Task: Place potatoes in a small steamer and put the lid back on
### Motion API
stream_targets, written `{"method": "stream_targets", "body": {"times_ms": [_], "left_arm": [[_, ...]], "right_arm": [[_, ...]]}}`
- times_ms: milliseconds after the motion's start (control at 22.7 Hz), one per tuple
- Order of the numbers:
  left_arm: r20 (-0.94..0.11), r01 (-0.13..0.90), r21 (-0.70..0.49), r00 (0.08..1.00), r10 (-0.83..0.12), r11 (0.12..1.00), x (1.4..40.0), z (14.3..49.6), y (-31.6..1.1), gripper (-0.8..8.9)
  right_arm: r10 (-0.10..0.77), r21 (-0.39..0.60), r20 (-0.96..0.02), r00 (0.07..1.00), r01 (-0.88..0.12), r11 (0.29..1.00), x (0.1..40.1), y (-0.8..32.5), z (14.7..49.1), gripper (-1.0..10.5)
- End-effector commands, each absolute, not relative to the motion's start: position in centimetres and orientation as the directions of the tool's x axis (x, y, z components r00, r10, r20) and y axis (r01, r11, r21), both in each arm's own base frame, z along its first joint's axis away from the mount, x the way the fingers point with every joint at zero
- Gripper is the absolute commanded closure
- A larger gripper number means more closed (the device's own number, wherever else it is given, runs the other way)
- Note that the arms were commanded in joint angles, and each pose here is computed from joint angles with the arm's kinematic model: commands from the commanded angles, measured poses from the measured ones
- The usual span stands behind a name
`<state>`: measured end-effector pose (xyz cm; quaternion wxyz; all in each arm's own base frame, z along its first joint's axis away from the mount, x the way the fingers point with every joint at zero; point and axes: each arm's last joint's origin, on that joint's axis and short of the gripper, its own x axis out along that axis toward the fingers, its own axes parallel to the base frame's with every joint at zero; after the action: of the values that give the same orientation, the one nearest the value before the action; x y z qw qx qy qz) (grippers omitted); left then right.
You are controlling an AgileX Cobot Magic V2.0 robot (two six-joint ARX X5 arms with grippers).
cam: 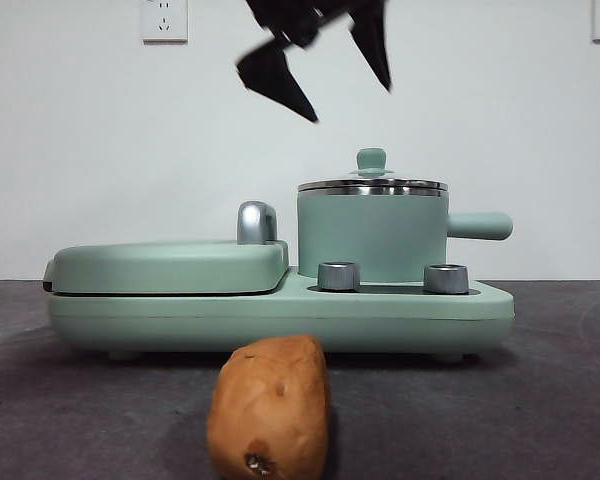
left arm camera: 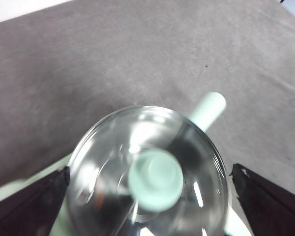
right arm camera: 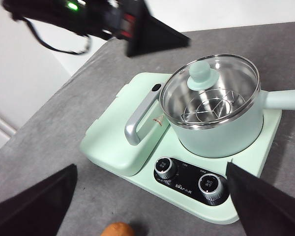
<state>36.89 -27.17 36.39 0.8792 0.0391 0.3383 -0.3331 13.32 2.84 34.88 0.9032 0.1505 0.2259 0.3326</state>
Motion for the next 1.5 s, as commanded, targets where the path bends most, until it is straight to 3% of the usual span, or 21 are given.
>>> {"method": "stream_targets", "body": {"times_ms": [44,309,926,1103,1235,1500], "left_arm": [[-0.613,0.634,-0.145,0.545,-0.572,0.759,37.4,35.2,-29.0,3.27],[-0.660,0.645,-0.140,0.505,-0.557,0.751,37.7,32.4,-31.0,3.55],[-0.671,0.630,-0.058,0.550,-0.498,0.774,36.8,32.1,-32.2,3.93],[-0.691,0.625,-0.053,0.540,-0.480,0.779,36.9,31.5,-32.3,4.77],[-0.703,0.614,-0.039,0.543,-0.459,0.788,37.1,30.9,-32.4,4.85],[-0.703,0.603,-0.023,0.557,-0.441,0.798,37.2,30.8,-32.4,6.91]], "right_arm": [[0.673,0.411,-0.296,0.678,-0.546,0.730,13.4,2.9,35.3,4.6],[0.673,0.412,-0.296,0.678,-0.546,0.730,13.4,2.9,35.3,4.6],[0.673,0.422,-0.312,0.671,-0.536,0.731,13.3,2.9,35.1,4.6],[0.672,0.421,-0.312,0.671,-0.536,0.731,13.3,2.9,35.1,4.6],[0.673,0.420,-0.312,0.671,-0.538,0.731,13.3,2.9,35.1,4.6],[0.672,0.419,-0.312,0.671,-0.538,0.732,13.3,2.9,35.1,4.6]]}}
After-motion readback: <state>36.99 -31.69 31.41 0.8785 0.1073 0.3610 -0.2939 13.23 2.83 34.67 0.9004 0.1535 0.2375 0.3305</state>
